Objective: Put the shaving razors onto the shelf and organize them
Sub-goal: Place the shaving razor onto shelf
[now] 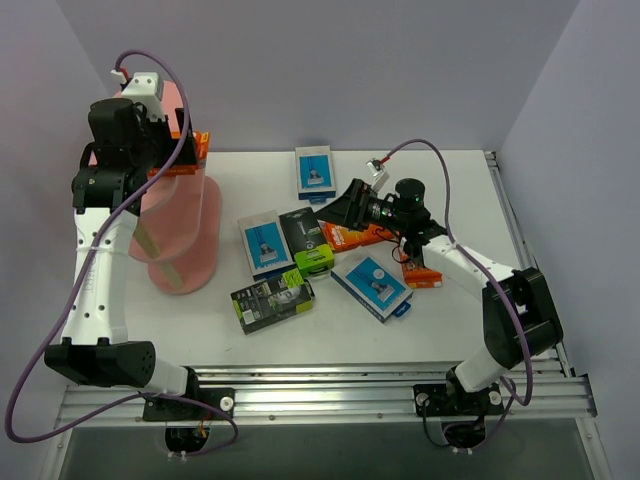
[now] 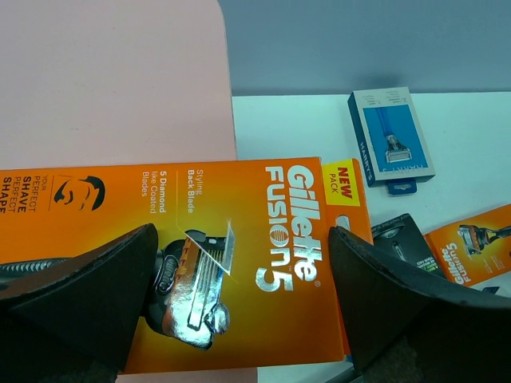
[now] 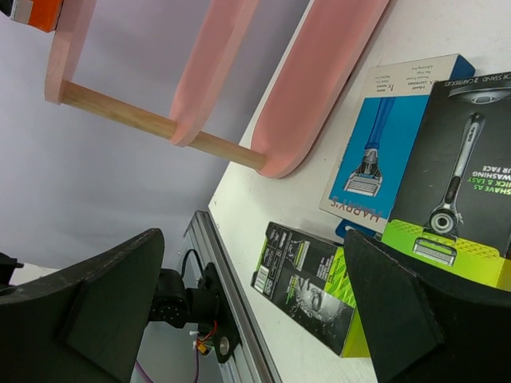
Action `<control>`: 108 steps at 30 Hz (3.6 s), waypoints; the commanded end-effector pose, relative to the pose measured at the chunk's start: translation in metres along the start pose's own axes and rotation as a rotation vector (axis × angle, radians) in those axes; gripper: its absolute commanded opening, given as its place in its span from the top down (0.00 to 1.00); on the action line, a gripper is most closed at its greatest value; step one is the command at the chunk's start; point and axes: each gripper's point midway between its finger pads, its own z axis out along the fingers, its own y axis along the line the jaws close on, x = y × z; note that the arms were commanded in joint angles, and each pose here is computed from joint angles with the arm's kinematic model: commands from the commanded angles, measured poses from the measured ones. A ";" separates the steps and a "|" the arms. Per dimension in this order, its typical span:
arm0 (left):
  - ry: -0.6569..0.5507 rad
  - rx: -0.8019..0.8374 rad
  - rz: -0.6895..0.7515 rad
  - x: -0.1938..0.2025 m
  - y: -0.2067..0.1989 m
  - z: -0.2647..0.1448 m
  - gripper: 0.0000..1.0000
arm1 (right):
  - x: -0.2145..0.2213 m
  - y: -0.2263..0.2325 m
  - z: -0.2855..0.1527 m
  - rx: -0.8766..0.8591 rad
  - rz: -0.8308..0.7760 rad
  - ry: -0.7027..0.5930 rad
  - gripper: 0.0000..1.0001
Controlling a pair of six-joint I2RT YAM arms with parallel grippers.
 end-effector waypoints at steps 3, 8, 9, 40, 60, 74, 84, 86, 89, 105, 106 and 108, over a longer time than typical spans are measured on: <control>0.096 -0.095 0.002 0.032 0.018 0.007 0.05 | -0.010 0.020 -0.012 -0.044 -0.073 -0.027 0.09; 0.101 -0.117 -0.008 0.037 0.023 0.021 0.05 | -0.012 0.017 -0.014 -0.035 -0.072 -0.027 0.09; 0.099 -0.119 -0.010 0.036 0.023 0.024 0.04 | -0.012 0.016 -0.014 -0.033 -0.071 -0.026 0.09; 0.137 -0.135 -0.003 0.034 0.053 0.111 0.05 | -0.012 -0.029 -0.006 -0.041 -0.025 0.012 0.09; 0.105 -0.093 0.004 0.008 0.051 0.152 0.05 | -0.018 -0.049 -0.003 -0.040 -0.012 0.009 0.09; -0.061 -0.127 -0.011 -0.060 0.059 0.095 0.02 | -0.019 -0.037 -0.009 -0.052 -0.026 0.004 0.09; -0.161 -0.129 -0.045 -0.094 0.064 0.055 0.05 | -0.017 -0.033 -0.011 -0.062 -0.031 0.010 0.09; -0.172 -0.131 -0.051 -0.096 0.064 0.046 0.05 | -0.016 -0.031 -0.012 -0.069 -0.029 0.010 0.09; -0.164 -0.150 -0.063 -0.094 0.069 0.035 0.05 | -0.015 -0.029 -0.012 -0.077 -0.026 0.009 0.09; -0.108 -0.289 -0.217 -0.067 0.123 0.013 0.05 | -0.013 -0.020 -0.017 -0.111 -0.043 0.002 0.09; -0.105 -0.287 -0.219 -0.066 0.123 0.015 0.05 | -0.012 -0.020 -0.017 -0.114 -0.042 0.003 0.09; -0.093 -0.289 -0.227 -0.063 0.125 0.019 0.05 | -0.011 -0.021 -0.017 -0.116 -0.040 0.002 0.09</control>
